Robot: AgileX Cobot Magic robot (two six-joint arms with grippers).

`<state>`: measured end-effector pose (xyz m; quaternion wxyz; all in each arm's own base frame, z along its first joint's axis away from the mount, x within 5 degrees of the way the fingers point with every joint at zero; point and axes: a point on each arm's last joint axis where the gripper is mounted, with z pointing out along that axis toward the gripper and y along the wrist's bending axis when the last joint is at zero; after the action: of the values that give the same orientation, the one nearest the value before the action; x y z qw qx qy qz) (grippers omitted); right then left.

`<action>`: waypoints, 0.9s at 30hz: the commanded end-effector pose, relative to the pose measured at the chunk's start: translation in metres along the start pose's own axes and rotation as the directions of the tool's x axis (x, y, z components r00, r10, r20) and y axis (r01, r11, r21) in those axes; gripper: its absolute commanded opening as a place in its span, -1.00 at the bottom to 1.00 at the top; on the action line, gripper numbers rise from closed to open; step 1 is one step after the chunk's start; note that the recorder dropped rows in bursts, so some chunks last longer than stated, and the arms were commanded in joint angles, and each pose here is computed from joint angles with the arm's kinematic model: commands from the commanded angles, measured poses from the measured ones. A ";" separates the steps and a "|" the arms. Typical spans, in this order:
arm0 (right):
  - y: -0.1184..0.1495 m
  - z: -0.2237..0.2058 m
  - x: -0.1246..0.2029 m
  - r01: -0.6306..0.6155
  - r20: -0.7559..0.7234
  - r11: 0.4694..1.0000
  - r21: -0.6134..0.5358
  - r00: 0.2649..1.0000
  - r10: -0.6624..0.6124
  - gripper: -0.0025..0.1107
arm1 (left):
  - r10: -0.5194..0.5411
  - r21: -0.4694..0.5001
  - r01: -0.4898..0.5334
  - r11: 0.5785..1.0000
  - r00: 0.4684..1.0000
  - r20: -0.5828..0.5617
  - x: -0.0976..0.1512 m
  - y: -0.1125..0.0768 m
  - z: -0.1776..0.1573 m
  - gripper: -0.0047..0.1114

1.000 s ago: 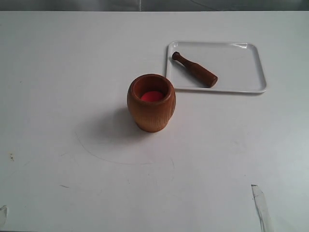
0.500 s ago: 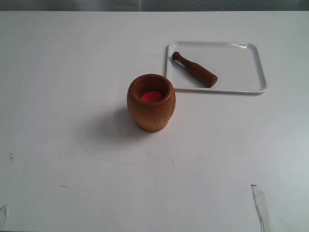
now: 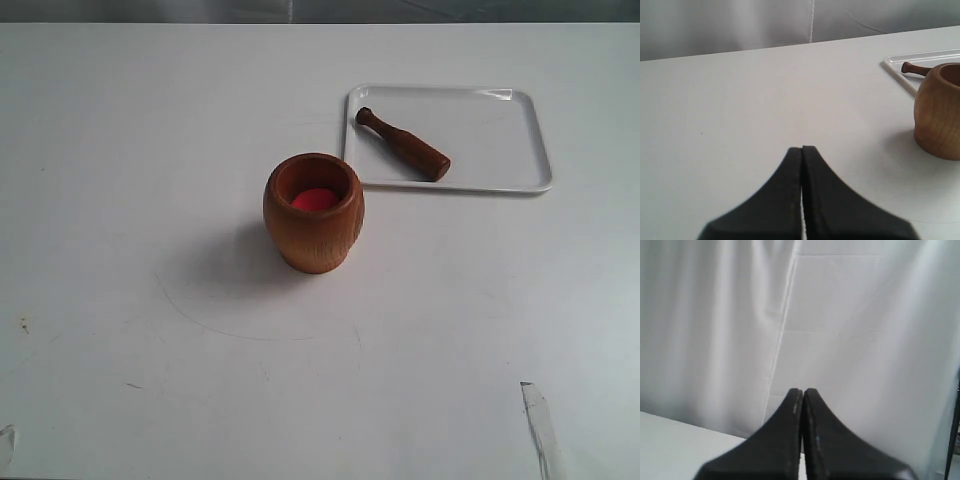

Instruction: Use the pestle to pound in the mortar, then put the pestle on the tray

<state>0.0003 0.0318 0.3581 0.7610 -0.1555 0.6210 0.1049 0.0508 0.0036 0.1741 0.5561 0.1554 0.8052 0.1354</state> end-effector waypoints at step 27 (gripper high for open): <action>-0.035 0.018 0.155 -0.065 -0.110 0.930 0.363 0.988 0.112 -0.96 | -0.012 0.008 0.012 1.000 1.000 0.007 0.000 -0.001 0.000 -0.92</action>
<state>0.0614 0.0016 0.2124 0.7157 0.0055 0.6980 0.0224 0.0508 0.0036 0.1741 0.5561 0.1554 0.8052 0.1354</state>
